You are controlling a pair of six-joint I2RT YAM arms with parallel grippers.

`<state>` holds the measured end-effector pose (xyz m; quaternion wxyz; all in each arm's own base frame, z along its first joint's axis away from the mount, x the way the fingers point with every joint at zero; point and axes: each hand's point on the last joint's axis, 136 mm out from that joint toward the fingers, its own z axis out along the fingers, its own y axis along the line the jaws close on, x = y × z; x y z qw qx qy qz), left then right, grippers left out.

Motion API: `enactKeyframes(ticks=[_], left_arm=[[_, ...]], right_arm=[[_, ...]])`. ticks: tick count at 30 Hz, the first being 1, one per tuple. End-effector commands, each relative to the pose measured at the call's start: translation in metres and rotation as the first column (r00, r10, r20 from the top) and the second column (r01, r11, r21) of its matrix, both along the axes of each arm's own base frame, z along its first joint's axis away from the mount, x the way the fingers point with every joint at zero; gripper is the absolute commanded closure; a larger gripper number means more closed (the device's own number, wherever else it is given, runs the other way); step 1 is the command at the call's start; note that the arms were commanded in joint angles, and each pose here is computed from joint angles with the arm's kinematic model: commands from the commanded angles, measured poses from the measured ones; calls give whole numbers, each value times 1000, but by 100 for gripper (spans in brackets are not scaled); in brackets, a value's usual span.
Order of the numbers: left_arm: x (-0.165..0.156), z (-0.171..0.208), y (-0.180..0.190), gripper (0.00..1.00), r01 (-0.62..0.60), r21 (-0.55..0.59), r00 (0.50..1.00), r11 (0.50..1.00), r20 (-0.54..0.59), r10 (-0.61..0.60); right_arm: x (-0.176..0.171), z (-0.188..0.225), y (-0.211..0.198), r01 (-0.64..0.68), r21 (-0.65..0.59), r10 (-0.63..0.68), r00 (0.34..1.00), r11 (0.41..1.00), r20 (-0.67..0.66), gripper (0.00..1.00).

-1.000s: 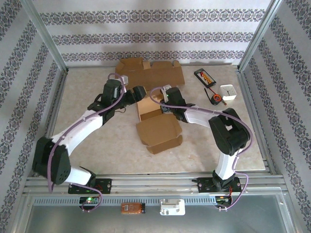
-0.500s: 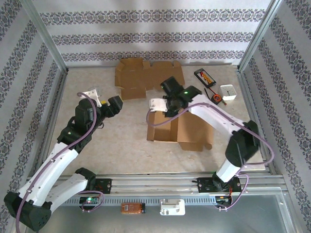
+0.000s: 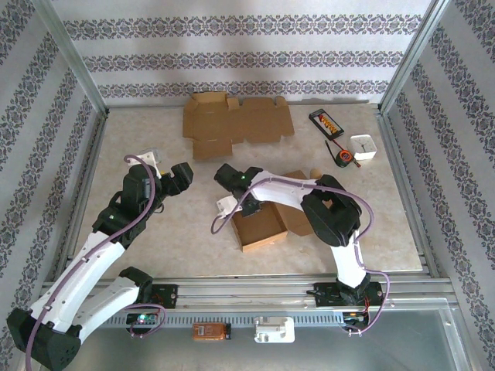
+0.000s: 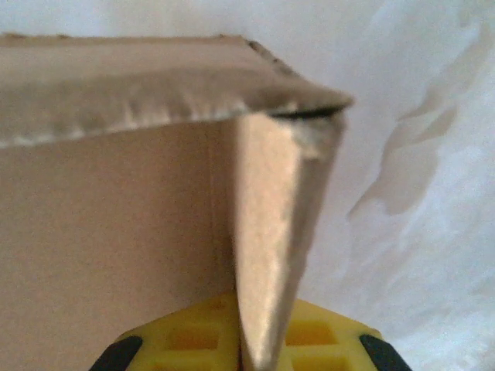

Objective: Fold the paper box

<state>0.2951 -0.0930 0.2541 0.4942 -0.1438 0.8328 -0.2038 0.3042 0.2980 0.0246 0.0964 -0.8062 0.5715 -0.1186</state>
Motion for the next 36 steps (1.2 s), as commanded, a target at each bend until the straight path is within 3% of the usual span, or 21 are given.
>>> enactKeyframes(ticks=[1,6,11,19,28,32,36], left_arm=[[-1,-5,7,16,-29,6,1000,1000,-7,29],[4,-8,3,16,-22,-3,1000,1000,-11,22],[7,-10,-1,15,-11,-12,1000,1000,-18,11],[6,-8,1,15,-11,-4,1000,1000,-15,11],[4,-8,-3,15,14,-12,1000,1000,-11,-14],[1,1,-31,11,191,-16,981,981,30,-191],[-10,6,-56,8,369,10,929,929,42,-369]], right_arm=[[10,-34,8,5,44,-9,997,999,82,85],[14,-17,7,-31,67,18,983,997,180,76],[8,12,4,-62,91,44,981,994,191,56],[4,43,-10,-75,141,51,985,987,167,38],[6,30,-28,7,185,5,998,983,-62,40],[14,22,-19,24,207,-4,995,978,-98,46],[18,11,-10,31,215,-5,993,976,-122,55]])
